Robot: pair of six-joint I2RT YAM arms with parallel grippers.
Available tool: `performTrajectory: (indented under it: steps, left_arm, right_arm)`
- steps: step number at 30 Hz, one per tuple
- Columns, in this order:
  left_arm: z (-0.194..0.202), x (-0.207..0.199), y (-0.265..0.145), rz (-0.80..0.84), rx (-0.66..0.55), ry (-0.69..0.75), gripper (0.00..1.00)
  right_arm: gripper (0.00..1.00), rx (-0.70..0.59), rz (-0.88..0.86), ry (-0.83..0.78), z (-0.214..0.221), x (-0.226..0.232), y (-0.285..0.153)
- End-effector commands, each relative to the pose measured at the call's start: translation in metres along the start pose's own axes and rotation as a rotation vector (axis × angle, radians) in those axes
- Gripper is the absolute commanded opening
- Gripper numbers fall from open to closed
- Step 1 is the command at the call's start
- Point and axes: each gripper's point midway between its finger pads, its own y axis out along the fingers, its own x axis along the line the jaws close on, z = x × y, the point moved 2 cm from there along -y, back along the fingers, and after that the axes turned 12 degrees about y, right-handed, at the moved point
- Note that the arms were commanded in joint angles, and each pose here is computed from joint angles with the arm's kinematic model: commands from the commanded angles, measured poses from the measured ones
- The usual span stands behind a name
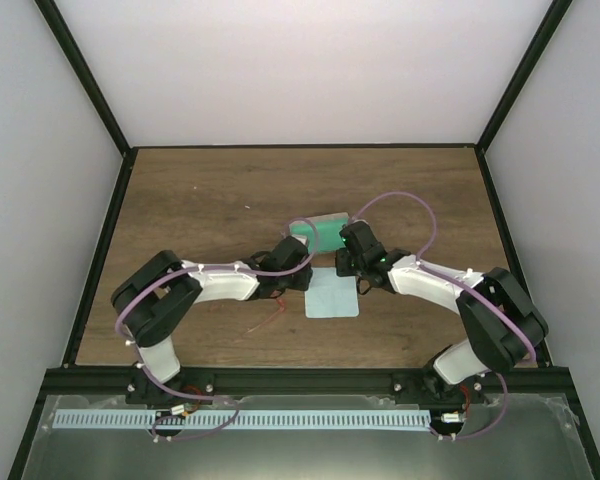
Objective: Organize the sunglasses
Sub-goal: Fold the glasses cleaning cloth at the center of the board.
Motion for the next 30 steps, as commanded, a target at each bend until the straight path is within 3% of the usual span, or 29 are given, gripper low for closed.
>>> performTrajectory:
  steps: [1, 13, 25, 30]
  left_arm:
    - [-0.013, -0.003, 0.005, 0.016, -0.031, 0.037, 0.4]
    - [-0.012, 0.006, 0.021, 0.001, 0.01, 0.057, 0.42]
    - [-0.004, 0.014, 0.021, 0.026, 0.057, 0.047, 0.24]
    - [-0.002, 0.009, 0.023, 0.063, 0.068, 0.052, 0.23]
  right_arm:
    - [0.24, -0.007, -0.016, -0.004, -0.006, 0.004, -0.003]
    - [0.29, 0.004, -0.042, -0.006, -0.005, 0.008, -0.005]
    - [0.32, -0.013, -0.053, 0.004, -0.01, 0.01, -0.012]
    - [0.32, -0.016, -0.053, 0.003, -0.01, 0.01, -0.012]
